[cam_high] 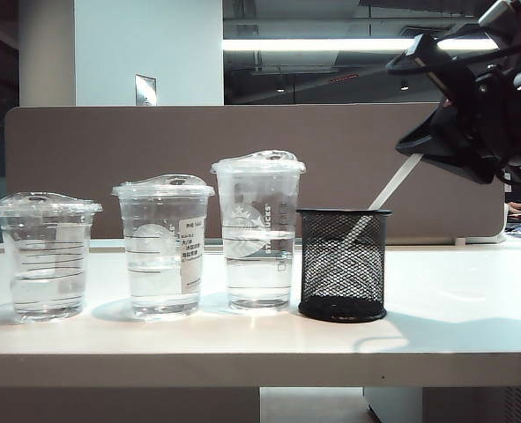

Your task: Pick up the straw and insert it into the medium coffee cup.

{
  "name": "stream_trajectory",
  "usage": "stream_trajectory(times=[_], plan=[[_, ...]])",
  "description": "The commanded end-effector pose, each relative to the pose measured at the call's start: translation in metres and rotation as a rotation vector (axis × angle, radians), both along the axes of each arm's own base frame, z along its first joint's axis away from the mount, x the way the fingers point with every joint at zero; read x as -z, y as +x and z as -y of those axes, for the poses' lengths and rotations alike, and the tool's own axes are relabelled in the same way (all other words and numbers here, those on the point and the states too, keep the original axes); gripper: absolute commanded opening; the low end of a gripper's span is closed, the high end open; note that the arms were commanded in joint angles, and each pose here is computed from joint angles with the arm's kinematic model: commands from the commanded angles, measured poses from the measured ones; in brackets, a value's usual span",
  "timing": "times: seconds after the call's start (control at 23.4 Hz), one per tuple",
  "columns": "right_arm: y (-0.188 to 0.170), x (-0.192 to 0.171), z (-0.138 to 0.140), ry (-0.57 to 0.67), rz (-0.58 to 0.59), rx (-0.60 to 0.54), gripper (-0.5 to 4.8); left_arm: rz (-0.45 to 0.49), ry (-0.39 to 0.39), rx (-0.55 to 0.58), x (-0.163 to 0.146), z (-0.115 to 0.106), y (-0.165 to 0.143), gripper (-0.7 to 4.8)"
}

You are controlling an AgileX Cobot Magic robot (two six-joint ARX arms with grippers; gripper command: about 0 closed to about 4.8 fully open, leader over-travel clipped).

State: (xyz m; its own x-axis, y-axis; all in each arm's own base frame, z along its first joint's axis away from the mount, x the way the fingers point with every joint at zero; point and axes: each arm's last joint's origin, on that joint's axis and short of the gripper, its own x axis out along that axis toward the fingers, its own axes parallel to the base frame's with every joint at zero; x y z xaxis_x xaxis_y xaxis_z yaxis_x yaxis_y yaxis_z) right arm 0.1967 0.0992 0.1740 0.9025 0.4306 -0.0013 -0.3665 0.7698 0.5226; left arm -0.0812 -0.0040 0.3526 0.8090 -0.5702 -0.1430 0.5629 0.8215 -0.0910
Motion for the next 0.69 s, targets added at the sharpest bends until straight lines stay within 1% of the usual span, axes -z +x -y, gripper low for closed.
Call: stream_trajectory(times=[0.04,0.13,0.17,0.3,0.39,0.43,0.51,0.69], plan=[[0.001,-0.011,-0.001,0.037,0.088,-0.002,-0.01,0.014,0.004,0.004,-0.001,0.000,0.000,-0.01],[0.004,-0.017,-0.002,0.045,0.111,-0.004,-0.01,0.014,0.004,0.004,-0.001,0.000,0.000,-0.01],[0.007,-0.023,-0.004,0.030,0.141,-0.013,-0.01,0.014,0.004,0.005,-0.001,0.000,0.000,-0.01],[0.010,-0.033,-0.007,0.019,0.182,-0.059,-0.01,0.015,0.004,0.004,-0.002,0.000,0.000,-0.01],[0.014,-0.044,-0.010,0.005,0.189,-0.075,-0.02,0.015,0.004,0.005,-0.002,0.000,0.000,-0.01],[0.015,-0.048,-0.011,-0.014,0.187,-0.075,-0.02,0.015,0.004,0.005,-0.001,0.000,0.000,-0.01],[0.018,-0.066,-0.013,-0.150,0.205,-0.087,-0.01,0.016,0.004,0.005,-0.001,0.000,0.000,-0.01],[0.021,-0.089,-0.014,-0.245,0.241,-0.084,-0.01,0.017,0.004,0.005,-0.002,0.000,0.000,-0.01]])
